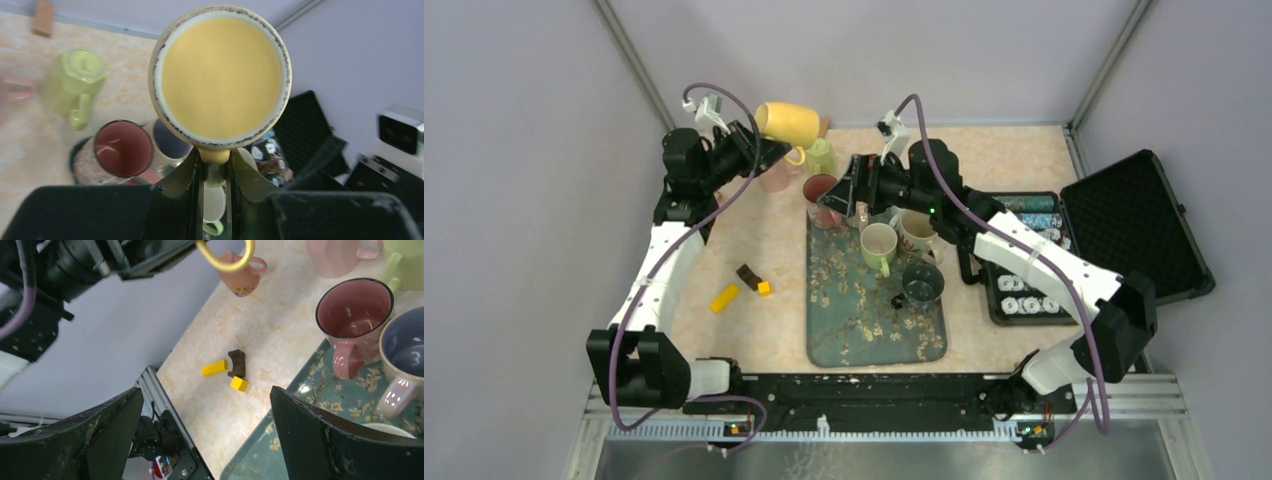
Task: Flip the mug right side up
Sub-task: Turn over the cup at the center of the board.
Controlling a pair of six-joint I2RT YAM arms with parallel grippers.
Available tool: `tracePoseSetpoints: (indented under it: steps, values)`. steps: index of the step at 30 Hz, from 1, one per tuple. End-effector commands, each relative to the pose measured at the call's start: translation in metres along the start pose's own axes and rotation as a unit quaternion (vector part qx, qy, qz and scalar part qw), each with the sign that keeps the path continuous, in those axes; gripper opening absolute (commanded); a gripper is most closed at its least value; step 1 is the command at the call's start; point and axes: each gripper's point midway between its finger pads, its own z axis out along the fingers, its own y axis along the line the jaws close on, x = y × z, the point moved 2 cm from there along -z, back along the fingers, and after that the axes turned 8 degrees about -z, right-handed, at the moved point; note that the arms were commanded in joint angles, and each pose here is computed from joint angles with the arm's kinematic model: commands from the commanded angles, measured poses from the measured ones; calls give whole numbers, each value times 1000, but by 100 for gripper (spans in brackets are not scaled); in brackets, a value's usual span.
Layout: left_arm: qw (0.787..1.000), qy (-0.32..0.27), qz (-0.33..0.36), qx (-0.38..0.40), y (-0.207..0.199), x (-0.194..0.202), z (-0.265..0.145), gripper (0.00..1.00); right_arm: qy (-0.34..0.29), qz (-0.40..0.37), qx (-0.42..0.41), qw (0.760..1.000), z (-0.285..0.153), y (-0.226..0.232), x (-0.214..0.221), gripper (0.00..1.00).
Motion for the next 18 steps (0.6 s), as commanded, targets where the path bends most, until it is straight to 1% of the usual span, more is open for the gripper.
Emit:
tracePoseSetpoints:
  steps: [1,8,14,18]
  values:
    - [980,-33,21,194,-90,-14,-28,0,-69,20,-77,994,0,16,-46,98]
    - [953,4,-37,301,-119,12,-39,0,-101,37,-111,988,3,16,-61,92]
    - [932,19,-72,354,-133,29,-40,0,-114,50,-125,984,7,15,-65,88]
    - [927,30,-82,365,-136,40,-34,0,-114,58,-135,983,9,14,-63,82]
